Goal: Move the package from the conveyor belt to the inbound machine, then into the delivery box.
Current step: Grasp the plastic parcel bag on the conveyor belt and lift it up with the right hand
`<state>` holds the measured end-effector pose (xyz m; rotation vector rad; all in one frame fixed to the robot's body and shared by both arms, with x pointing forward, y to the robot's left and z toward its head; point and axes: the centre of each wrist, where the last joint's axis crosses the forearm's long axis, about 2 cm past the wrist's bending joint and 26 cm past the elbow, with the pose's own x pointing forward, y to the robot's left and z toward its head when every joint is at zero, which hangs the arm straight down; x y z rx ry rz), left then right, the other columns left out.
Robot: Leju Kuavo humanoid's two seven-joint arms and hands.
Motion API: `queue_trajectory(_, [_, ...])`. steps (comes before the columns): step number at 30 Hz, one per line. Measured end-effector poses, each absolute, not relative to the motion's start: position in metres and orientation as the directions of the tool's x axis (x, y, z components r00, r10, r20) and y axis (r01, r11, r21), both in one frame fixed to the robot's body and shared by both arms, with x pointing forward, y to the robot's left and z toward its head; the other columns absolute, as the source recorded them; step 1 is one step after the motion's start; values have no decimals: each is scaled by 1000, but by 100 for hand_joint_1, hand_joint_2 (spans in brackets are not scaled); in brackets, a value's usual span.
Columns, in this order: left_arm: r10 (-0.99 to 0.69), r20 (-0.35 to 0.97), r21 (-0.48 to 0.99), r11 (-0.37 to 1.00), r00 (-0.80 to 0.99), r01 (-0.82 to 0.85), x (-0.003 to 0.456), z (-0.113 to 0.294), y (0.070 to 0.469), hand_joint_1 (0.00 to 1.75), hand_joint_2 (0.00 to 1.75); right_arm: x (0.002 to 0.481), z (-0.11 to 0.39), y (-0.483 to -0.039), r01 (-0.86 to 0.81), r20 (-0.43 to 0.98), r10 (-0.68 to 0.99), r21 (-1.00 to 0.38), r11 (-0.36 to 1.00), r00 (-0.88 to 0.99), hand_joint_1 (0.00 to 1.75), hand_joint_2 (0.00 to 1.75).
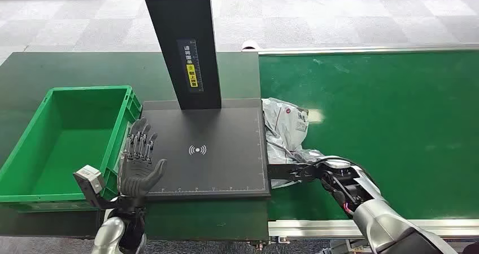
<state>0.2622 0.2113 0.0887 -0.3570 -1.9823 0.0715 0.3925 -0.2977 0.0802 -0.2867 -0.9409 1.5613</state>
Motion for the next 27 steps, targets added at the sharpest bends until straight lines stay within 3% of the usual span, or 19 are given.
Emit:
queue_trajectory(13, [256, 873, -202, 965, -416, 168, 243, 84, 228, 0, 175, 407, 116, -291, -430, 485, 801, -844, 322, -351, 175, 175])
queue_trajectory(27, [241, 853, -234, 969, -464, 73, 236, 88, 238, 0, 175, 403, 145, -287, -166, 521, 732, -848, 504, -439, 175, 175])
